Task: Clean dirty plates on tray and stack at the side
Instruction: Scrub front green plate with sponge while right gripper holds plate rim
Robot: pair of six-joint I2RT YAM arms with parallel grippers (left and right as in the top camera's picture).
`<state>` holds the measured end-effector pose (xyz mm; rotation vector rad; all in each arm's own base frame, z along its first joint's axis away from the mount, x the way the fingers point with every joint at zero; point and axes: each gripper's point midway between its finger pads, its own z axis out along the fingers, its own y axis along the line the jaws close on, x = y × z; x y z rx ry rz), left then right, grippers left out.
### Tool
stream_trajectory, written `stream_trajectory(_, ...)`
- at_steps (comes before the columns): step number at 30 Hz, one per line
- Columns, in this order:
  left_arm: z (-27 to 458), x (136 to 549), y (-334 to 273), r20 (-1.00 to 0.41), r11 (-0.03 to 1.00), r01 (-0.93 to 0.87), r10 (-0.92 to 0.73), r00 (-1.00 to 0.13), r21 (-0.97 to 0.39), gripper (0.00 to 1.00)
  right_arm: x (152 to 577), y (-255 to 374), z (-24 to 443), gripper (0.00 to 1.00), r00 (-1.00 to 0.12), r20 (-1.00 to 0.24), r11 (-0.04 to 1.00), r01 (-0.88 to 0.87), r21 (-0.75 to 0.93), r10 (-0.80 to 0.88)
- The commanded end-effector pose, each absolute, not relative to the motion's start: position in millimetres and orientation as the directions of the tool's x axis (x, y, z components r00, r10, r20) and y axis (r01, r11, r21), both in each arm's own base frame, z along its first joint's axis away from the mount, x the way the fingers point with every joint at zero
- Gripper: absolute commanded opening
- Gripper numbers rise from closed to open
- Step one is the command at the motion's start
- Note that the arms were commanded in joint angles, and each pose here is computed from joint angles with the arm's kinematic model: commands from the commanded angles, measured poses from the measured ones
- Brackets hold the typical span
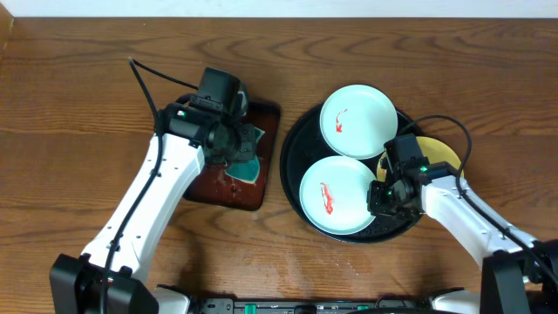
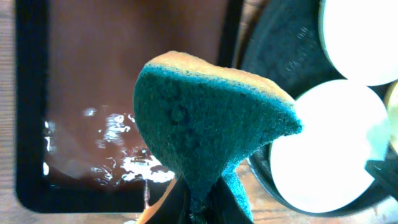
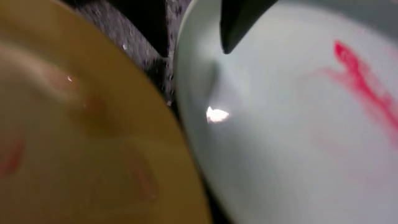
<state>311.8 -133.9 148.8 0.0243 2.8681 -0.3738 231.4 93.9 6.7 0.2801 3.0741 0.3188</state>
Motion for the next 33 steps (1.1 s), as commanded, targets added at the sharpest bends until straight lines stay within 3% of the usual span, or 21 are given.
stream_trajectory(1,160.0,305.9,-155.9,-0.255,0.946,0.106,0.026,-0.967,-0.307,0.07,229.3,90.3,-5.9,0.2,-0.966,-0.009,0.951,0.251,0.182,0.257)
stream_trajectory(7,160.0,299.8,-191.4,-0.285,0.927,0.192,0.099,-0.954,-0.322,0.07,242.6,85.8,-9.6,0.01,-0.947,-0.073,0.939,0.295,0.176,0.312)
stream_trajectory(15,134.5,295.2,-252.8,-0.242,0.906,0.18,0.089,-0.966,-0.384,0.08,250.1,84.7,-10.3,0.01,-0.932,-0.106,0.928,0.325,0.181,0.347)
stream_trajectory(28,42.6,266.7,-342.1,-0.007,0.86,0.099,0.111,-0.994,-0.501,0.08,248.9,84.4,-10.4,0.01,-0.932,-0.102,0.928,0.326,0.179,0.347)
stream_trajectory(31,25.7,267.4,-340.8,0.001,0.871,0.11,0.126,-0.992,-0.48,0.08,247.4,84.0,-10.8,0.01,-0.933,-0.097,0.929,0.326,0.175,0.346)
stream_trajectory(33,9.8,270.8,-323.2,-0.009,0.914,0.118,0.125,-0.992,-0.388,0.07,246.2,83.7,-11.0,0.01,-0.934,-0.093,0.929,0.327,0.172,0.346)
